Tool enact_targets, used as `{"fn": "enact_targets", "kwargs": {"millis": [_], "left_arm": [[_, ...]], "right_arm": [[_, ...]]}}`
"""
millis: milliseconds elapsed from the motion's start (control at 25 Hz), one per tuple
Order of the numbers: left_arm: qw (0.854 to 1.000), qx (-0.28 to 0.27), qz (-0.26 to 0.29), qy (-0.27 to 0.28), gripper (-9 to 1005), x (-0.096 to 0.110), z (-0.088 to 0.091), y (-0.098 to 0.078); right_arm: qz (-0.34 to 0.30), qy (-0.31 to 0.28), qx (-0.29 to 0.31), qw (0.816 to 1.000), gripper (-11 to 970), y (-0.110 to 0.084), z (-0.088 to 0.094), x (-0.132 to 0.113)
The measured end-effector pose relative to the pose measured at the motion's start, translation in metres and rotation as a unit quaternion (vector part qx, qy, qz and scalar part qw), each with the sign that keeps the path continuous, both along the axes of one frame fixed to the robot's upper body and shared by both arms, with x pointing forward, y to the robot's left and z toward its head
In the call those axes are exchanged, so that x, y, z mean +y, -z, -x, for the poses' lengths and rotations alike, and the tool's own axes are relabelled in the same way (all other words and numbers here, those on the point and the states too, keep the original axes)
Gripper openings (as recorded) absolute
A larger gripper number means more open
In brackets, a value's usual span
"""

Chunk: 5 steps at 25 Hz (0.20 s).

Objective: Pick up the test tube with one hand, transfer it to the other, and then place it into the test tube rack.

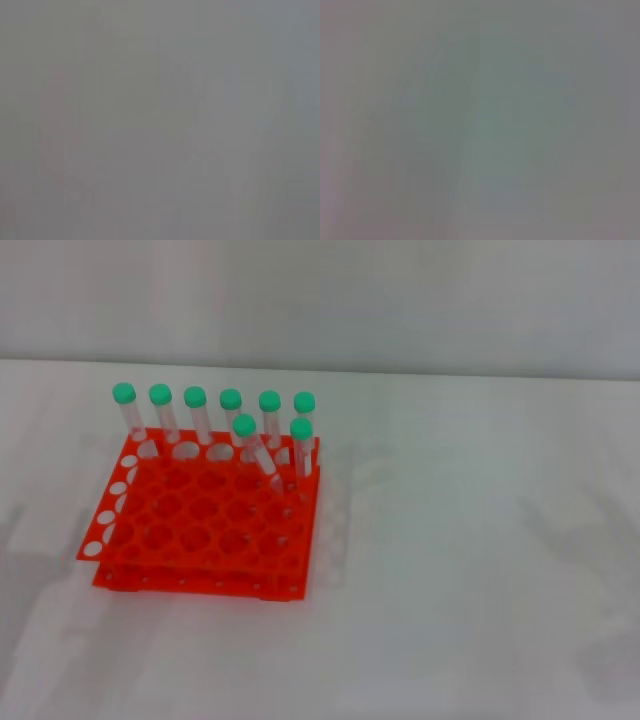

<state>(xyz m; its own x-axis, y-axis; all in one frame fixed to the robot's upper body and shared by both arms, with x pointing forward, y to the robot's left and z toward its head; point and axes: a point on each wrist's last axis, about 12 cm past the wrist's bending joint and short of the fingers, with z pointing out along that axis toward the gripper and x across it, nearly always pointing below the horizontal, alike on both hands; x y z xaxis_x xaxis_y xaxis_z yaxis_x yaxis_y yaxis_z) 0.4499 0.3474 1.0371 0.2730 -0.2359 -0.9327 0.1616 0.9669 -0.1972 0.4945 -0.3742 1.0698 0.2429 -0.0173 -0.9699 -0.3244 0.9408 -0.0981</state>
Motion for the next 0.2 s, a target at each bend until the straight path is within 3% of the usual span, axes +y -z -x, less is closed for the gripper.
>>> {"fn": "enact_targets", "kwargs": {"millis": [200], "left_arm": [[1.000,0.011,0.007,-0.007,892,-0.0021,-0.0012,0.0040]], "right_arm": [[-0.023,0.048,0.009,0.999,858,0.0044,0.0019,-0.0113]]}}
